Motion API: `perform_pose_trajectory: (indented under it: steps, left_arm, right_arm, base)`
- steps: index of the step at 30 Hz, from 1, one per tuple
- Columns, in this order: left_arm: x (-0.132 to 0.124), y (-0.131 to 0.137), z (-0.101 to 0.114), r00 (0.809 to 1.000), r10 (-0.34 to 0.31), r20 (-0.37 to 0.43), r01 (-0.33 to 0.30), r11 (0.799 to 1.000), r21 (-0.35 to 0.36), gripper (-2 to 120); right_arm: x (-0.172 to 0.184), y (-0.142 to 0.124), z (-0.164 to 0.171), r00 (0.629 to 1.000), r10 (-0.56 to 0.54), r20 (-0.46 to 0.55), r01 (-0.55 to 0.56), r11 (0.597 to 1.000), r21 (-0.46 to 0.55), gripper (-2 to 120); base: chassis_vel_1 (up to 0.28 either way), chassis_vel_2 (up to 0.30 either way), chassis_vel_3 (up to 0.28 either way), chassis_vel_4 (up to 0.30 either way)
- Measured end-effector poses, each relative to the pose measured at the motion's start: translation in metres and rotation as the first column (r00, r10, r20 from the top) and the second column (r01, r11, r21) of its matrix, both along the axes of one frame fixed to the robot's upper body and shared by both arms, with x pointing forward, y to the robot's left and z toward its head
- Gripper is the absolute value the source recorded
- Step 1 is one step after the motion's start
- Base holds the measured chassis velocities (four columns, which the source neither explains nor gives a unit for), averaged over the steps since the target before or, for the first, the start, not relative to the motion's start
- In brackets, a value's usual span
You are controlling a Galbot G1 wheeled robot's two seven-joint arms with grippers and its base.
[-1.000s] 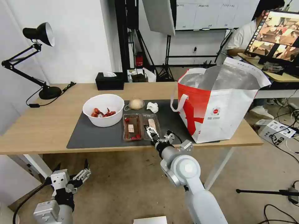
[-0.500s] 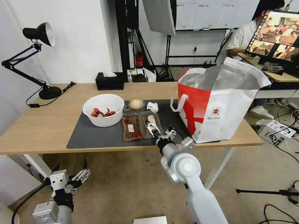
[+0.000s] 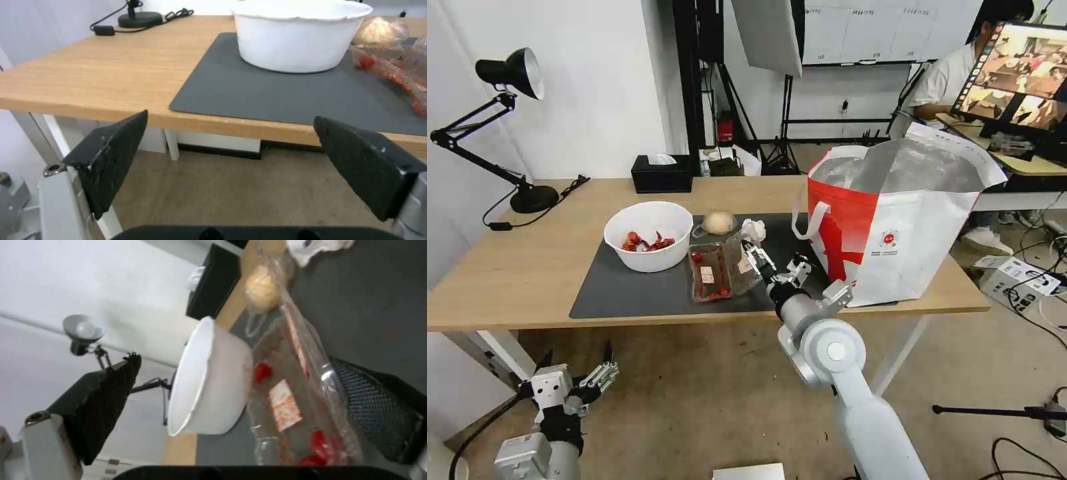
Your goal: Pick up the trash from the table and place it into the takeout bag.
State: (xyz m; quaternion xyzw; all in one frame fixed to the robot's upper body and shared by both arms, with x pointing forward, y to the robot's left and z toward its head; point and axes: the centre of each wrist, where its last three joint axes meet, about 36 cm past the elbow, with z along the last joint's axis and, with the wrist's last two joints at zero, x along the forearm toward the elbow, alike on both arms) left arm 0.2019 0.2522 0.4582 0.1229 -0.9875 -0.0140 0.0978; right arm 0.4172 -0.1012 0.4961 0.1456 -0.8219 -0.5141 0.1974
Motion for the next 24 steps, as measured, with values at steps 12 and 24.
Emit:
perform_pose_trajectory:
  steps: [12, 24]
  left_arm:
    - [0.002, 0.001, -0.003, 1.0, 0.004, -0.004, -0.004, 1.0, 0.001, 100]
    - [0.0, 0.002, -0.003, 1.0, 0.014, -0.002, -0.014, 1.0, 0.003, 100]
  right_arm:
    - [0.012, 0.028, 0.005, 0.994, 0.105, 0.015, -0.105, 0.994, 0.003, 100]
    - [0.033, 0.052, 0.002, 0.979, 0.154, -0.132, -0.155, 0.988, 0.004, 100]
  base:
    - [0.0, 0.0, 0.0, 0.0]
    - [0.0, 0.0, 0.0, 0.0]
